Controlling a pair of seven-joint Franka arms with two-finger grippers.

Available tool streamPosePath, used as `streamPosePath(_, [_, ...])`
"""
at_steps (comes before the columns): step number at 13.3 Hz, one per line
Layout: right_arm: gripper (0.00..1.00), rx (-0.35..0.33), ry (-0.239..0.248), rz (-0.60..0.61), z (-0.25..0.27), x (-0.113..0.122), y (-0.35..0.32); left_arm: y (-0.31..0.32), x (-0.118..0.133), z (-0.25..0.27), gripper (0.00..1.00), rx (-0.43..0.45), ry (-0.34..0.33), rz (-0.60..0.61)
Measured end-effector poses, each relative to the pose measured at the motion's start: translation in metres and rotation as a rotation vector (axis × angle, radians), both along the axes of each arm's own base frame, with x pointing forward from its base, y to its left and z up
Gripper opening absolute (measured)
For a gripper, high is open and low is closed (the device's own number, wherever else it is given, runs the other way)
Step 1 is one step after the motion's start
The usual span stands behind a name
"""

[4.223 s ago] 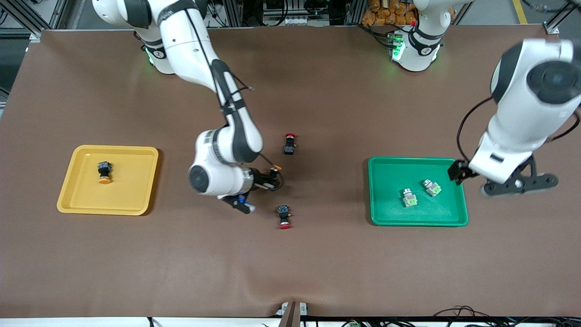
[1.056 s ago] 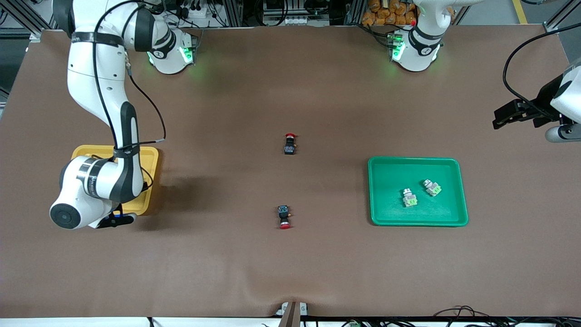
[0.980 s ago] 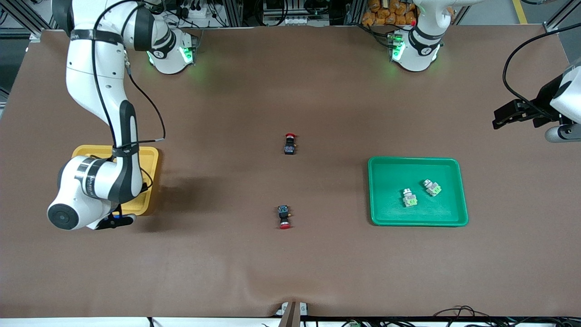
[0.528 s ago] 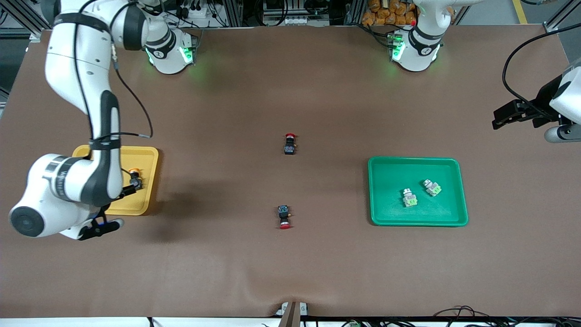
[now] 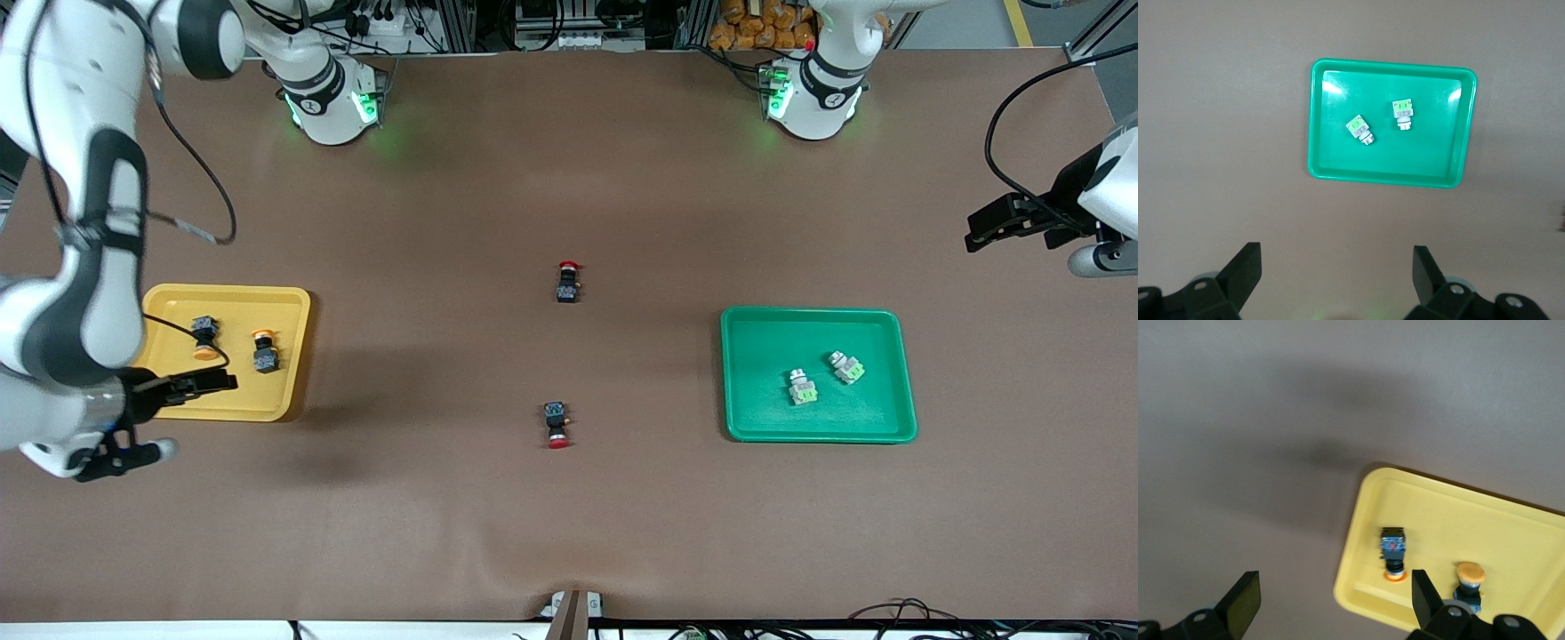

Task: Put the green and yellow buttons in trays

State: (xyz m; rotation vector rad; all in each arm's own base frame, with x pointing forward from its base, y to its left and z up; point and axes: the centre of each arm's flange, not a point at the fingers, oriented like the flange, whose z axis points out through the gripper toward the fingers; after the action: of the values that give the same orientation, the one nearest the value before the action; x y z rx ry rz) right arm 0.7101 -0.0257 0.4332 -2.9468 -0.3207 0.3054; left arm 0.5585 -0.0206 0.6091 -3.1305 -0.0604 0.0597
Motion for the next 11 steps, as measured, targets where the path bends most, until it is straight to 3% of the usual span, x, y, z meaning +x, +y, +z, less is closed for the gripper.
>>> streamPosePath(2, [1.00,-0.041,-0.059,0.014,0.061,-0.015,0.011,0.000,-0.001,0.003,1.00,0.000,-0.005,0.000])
streamPosePath(4, [1.00,-0.028,-0.099,0.001,0.100,-0.028,0.012,0.000,-0.004,0.007,1.00,0.001,-0.013,0.000])
streamPosePath(11, [1.00,-0.093,-0.145,-0.077,0.187,-0.086,0.018,0.000,-0.005,0.009,1.00,0.001,-0.017,0.000])
